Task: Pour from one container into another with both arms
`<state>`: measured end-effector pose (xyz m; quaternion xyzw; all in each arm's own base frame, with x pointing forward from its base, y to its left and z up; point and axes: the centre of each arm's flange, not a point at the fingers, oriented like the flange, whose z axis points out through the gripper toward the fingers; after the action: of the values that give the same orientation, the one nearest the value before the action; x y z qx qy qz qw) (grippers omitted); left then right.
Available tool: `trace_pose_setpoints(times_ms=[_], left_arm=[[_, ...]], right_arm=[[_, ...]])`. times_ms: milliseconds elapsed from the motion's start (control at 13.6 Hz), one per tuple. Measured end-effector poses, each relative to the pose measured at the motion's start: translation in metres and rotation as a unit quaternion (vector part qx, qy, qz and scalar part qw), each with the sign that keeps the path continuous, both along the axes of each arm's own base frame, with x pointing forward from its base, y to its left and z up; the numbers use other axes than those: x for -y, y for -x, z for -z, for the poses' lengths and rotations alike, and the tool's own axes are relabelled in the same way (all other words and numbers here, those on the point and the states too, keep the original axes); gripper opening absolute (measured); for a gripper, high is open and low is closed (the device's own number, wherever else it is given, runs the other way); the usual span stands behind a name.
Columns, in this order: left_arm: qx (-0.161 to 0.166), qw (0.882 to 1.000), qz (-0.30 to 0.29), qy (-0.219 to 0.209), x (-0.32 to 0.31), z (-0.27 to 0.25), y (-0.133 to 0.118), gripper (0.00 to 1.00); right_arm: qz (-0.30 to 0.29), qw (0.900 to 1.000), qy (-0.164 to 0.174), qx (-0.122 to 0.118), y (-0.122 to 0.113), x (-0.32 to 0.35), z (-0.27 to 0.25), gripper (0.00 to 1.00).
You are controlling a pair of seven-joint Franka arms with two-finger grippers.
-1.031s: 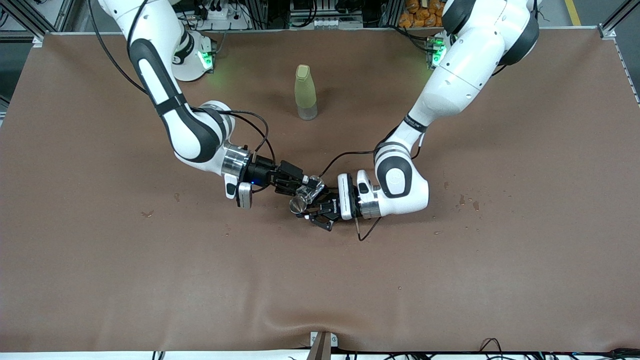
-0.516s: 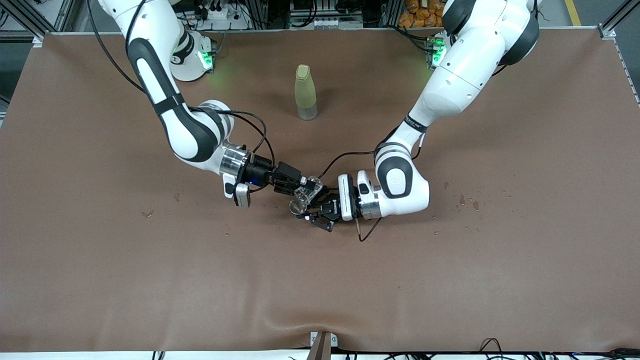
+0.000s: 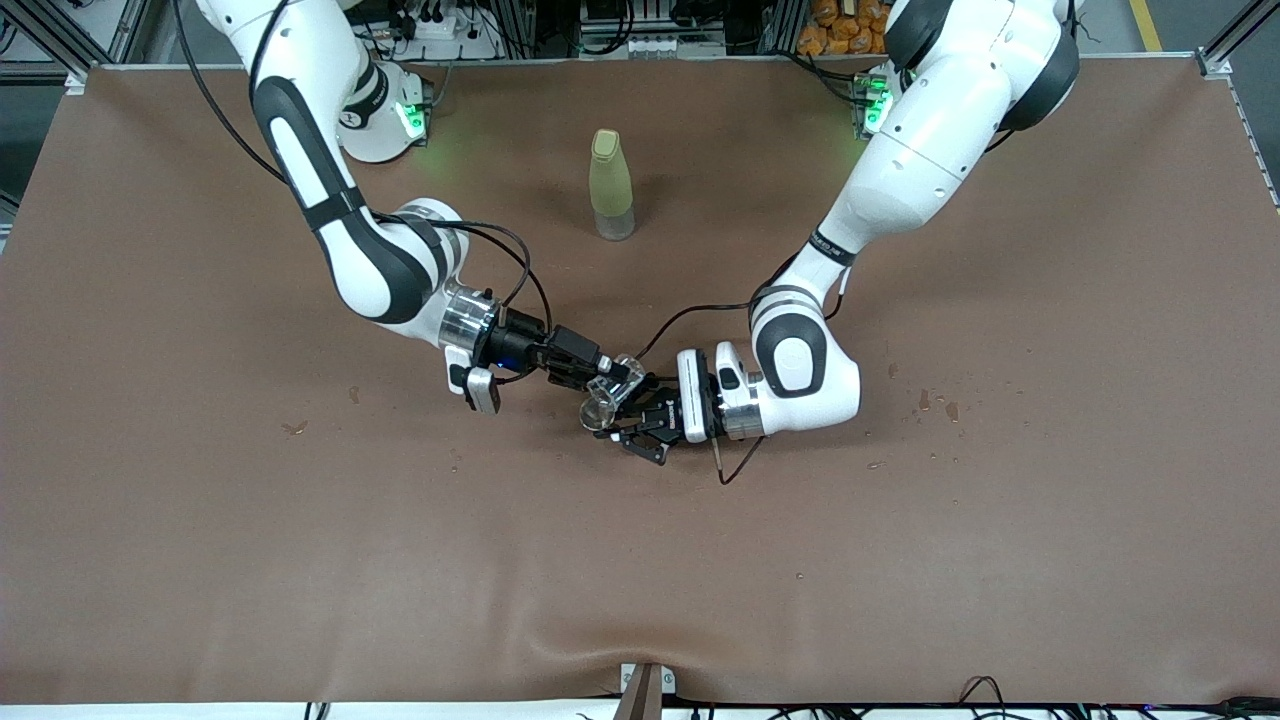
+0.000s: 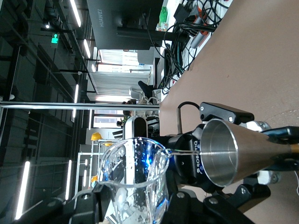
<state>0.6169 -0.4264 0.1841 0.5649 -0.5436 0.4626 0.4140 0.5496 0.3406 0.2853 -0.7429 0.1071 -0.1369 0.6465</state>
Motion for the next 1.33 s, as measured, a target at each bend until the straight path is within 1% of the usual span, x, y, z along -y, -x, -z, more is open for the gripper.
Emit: trace_pose_setpoints(times_ms=[221, 589, 958, 1105, 1326], left_arm=[[0.0, 1.0, 0.0, 0.0, 0.0, 0.0, 0.0, 0.2], [0.0, 1.0, -0.002, -0.001, -0.002, 0.0, -0.001, 0.2], [0.002, 1.0, -0.005, 0.0, -0.005, -0.002, -0.005, 0.2], [0.002, 1.0, -0.005, 0.0, -0.005, -0.002, -0.005, 0.2], [0.002, 1.0, -0.004, 0.001, -0.004, -0.002, -0.005, 0.2]], right_arm=[[0.009, 1.0, -0.005, -0.009, 0.002, 0.002, 0.003, 0.5], [0.015, 0.999, -0.018, -0.037, 0.003, 0.003, 0.001, 0.5], [0.018, 0.998, -0.026, -0.054, 0.003, 0.003, -0.002, 0.5], [0.02, 0.997, -0.033, -0.069, 0.003, 0.004, -0.004, 0.5], [0.023, 0.996, -0.039, -0.077, 0.001, 0.006, -0.009, 0.5]])
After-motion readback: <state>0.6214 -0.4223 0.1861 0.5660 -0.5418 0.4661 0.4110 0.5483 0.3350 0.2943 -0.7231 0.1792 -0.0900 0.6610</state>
